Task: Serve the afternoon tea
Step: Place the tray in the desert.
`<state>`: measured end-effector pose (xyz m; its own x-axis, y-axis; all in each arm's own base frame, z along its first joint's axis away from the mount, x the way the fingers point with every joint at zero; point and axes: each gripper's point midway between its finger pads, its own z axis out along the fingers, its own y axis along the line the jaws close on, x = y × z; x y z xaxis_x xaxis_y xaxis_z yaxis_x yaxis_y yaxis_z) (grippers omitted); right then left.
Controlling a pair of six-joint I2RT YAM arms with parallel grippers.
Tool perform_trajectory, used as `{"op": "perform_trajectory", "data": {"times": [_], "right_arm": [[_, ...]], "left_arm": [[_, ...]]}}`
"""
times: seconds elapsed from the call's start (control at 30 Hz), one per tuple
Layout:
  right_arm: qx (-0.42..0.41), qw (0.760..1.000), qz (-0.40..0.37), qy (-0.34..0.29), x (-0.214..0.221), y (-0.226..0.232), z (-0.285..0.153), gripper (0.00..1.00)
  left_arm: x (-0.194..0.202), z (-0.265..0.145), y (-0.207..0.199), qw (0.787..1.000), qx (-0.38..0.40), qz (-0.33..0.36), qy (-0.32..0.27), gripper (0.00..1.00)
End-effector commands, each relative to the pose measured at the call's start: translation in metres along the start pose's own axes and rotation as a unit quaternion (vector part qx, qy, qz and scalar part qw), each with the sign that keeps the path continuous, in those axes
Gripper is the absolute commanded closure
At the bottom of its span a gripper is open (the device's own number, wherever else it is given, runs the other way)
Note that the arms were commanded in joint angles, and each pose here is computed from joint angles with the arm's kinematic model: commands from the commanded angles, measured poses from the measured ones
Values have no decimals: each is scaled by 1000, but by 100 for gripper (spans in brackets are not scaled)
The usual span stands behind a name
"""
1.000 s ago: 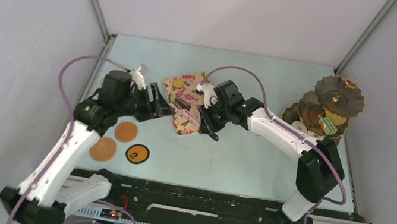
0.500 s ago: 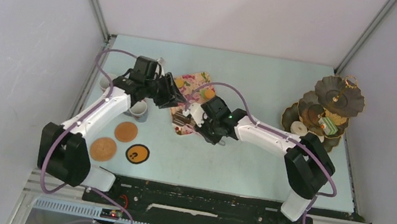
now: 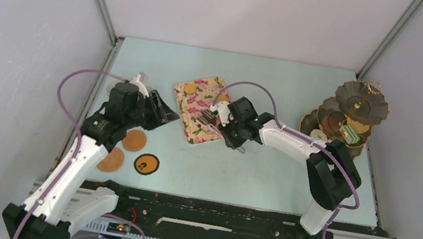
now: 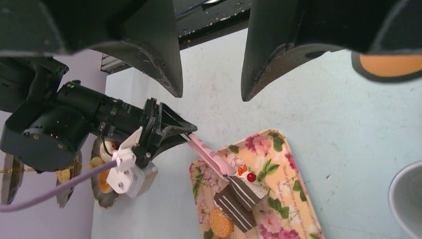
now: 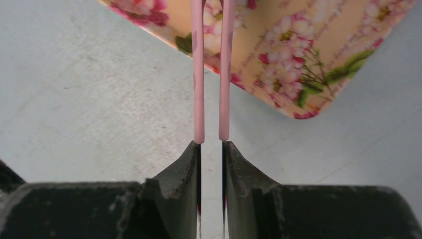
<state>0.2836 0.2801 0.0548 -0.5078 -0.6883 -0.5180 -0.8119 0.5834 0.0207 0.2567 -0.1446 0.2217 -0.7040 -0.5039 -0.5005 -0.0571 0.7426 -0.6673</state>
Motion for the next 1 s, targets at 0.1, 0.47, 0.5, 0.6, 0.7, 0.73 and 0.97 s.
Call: {"op": "perform_trajectory", "data": {"times": [0.1,0.47,0.5,0.6,0.7,0.73,0.97], "right_arm": [[-10,998,47,-28,-15,15,20,76],[-28,998,48,-24,5,25,38,60],[-29,998,49,-24,6,25,38,60],[-35,998,54,-27,4,27,32,64],[-49,996,56,-39,-2,32,16,65],[-51,996,54,-41,-3,33,10,66],[-39,995,70,-53,-4,22,-21,66]], "left_arm": [[1,-24,5,999,-5,-18,-30,48],[-6,-41,-7,999,5,-13,-41,47],[-6,-42,-8,999,7,-13,-42,46],[-5,-43,-9,999,9,-13,-41,46],[-5,-45,-10,999,11,-12,-40,46],[-5,-45,-10,999,11,-12,-41,46],[-8,-44,-16,999,22,-9,-40,45]]}}
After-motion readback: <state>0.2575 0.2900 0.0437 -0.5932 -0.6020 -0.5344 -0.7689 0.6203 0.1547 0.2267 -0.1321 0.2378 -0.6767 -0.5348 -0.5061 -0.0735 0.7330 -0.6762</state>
